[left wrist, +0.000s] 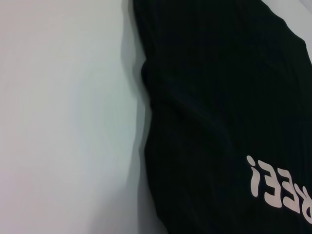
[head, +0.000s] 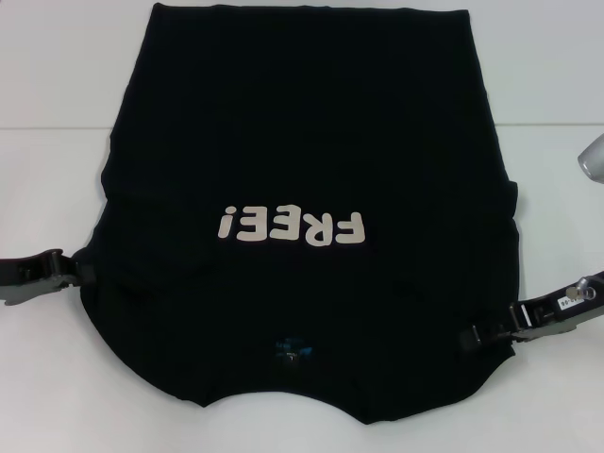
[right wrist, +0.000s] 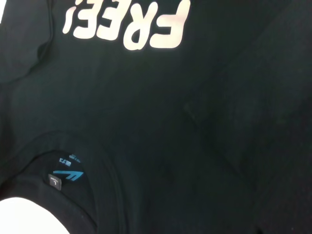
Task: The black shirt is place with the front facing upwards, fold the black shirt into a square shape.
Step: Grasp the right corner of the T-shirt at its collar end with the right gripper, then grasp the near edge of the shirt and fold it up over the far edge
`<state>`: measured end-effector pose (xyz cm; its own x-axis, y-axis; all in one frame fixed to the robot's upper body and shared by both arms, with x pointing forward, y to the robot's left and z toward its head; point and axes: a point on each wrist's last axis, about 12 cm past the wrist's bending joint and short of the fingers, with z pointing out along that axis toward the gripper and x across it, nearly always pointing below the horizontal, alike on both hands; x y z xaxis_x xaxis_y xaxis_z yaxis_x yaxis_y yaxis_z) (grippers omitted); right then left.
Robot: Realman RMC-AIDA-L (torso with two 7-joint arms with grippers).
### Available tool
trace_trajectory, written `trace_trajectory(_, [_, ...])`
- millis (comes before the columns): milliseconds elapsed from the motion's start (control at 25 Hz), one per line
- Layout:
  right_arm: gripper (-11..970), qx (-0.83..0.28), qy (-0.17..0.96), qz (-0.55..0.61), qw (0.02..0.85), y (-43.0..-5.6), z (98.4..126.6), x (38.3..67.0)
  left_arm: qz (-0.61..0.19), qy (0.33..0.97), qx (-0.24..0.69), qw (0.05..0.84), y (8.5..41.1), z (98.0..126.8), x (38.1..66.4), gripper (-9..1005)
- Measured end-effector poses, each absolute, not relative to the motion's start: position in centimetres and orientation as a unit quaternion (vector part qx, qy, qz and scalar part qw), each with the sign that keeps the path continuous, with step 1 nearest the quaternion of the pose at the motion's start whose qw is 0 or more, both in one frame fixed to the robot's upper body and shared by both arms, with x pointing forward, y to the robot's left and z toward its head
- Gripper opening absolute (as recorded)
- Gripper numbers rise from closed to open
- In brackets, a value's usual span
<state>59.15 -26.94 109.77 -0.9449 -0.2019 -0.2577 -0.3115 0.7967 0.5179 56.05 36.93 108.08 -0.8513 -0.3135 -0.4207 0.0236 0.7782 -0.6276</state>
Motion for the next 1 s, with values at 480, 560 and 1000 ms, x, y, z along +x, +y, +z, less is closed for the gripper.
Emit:
trace_trajectory(480, [261, -0.141, 0.944, 0.284, 0.091, -26.81, 109.73, 59.15, -0.328, 0.905, -0.078, 0.259, 36.77, 108.15, 56.09, 14])
trace_trajectory(560, [199, -0.141, 0.944, 0.283, 0.092, -26.87, 109.77, 59.17, -0.329, 0.905, -0.078, 0.259, 36.74, 108.16, 56.07, 13])
trace_trajectory(1000, [58, -0.152, 0.942, 0.284, 0.096, -26.83, 110.05, 59.35, -0.343, 0.904, -0.074, 0.246, 36.27, 108.04, 55.98, 14])
